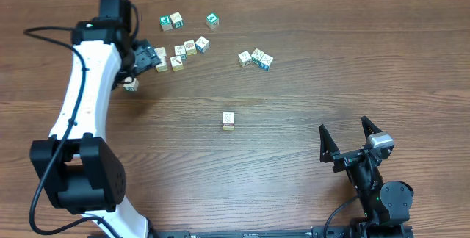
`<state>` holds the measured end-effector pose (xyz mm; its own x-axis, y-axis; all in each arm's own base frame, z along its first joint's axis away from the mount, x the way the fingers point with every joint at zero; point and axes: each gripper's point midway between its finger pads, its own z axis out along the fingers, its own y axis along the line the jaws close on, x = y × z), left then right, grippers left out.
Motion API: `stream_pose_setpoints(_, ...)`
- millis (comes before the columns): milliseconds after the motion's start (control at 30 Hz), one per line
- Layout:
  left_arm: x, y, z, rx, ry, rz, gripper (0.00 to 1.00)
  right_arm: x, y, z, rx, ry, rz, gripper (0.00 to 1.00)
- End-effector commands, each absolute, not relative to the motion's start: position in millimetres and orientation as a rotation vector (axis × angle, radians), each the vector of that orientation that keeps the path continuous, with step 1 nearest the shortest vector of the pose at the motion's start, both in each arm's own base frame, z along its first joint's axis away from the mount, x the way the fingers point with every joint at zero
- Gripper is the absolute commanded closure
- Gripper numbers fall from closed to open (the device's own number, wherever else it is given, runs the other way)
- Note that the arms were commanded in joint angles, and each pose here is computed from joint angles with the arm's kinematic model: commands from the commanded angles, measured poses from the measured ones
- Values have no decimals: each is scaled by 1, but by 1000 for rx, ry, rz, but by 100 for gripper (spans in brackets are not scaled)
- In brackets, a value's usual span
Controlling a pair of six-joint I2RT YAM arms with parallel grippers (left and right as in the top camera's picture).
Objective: Form a tower
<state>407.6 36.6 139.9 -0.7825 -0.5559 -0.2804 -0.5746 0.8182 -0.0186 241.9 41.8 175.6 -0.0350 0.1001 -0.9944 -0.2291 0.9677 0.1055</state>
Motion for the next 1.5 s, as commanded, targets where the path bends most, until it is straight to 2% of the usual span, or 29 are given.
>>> stream_pose_setpoints(0, 409, 44, 150, -867, 2702, 91, 0, 242, 41, 173, -104, 1582, 260, 0)
stream_pose_setpoints(1167, 409, 45, 150, -872, 2701, 92, 0, 242, 41, 174, -104, 1581, 259, 0)
stream_pose_setpoints(1467, 409, 45, 150, -872, 2701, 92, 0, 241, 42, 189, -113, 1518, 259, 0)
